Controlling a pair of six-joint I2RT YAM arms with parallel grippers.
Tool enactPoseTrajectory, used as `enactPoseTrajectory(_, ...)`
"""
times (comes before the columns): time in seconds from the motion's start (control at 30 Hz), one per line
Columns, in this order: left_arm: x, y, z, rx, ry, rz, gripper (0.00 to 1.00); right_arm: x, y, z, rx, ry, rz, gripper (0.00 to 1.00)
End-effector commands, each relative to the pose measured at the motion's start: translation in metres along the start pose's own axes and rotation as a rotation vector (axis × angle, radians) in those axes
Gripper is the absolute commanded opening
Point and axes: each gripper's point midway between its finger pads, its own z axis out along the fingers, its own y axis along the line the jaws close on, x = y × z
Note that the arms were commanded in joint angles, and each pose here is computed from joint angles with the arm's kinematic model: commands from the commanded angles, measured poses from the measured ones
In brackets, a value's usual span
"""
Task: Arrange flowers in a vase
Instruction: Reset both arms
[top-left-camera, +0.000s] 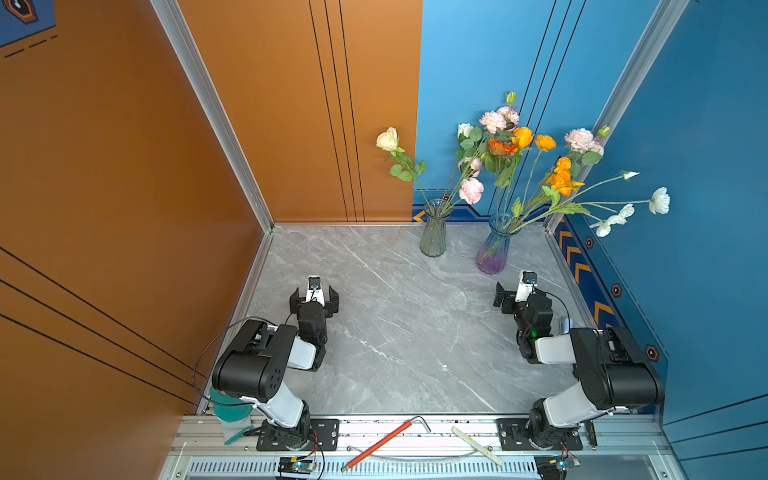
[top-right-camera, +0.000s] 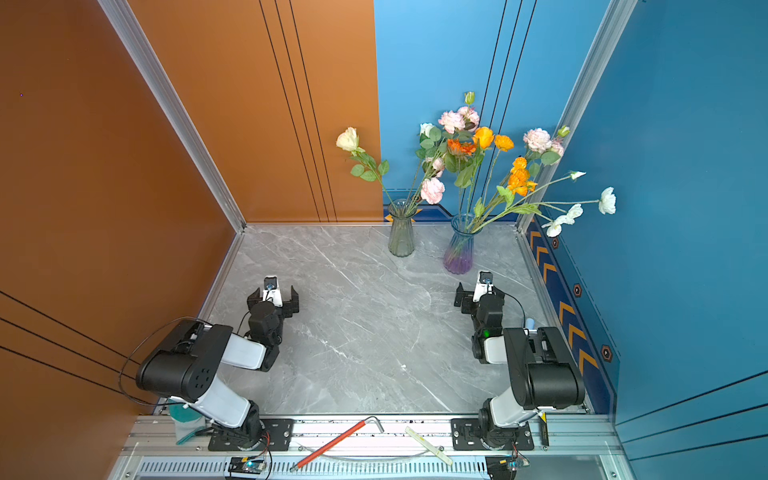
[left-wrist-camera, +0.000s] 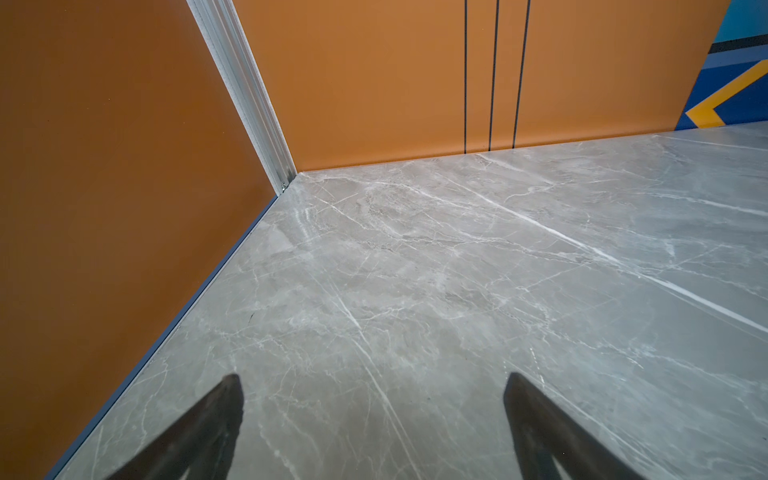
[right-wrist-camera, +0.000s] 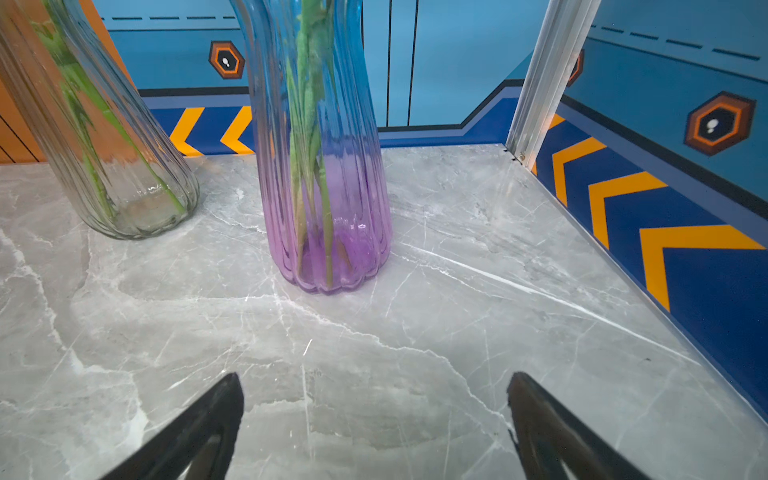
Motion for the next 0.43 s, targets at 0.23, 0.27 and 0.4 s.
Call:
enactPoseTrajectory(0.23, 0.0012, 0.0041, 0.0024, -0.027, 0.024, -0.013, 0.98, 0.0037, 0.0032, -0.0018, 0.015, 0.013, -0.006, 1.00)
enactPoseTrajectory(0.27, 0.0016, 0.0039, 0.0042, -0.024, 0.034, -0.014, 0.98, 0.0039, 0.0033, -0.0020, 0.016, 0.013, -0.006, 1.00)
enactPoseTrajectory(0.4, 0.0022, 0.0060, 0.0021, -0.033, 0.034, -0.022, 0.98, 0.0039, 0.0036, -0.0032, 0.022, 0.008, -0.010, 1.00)
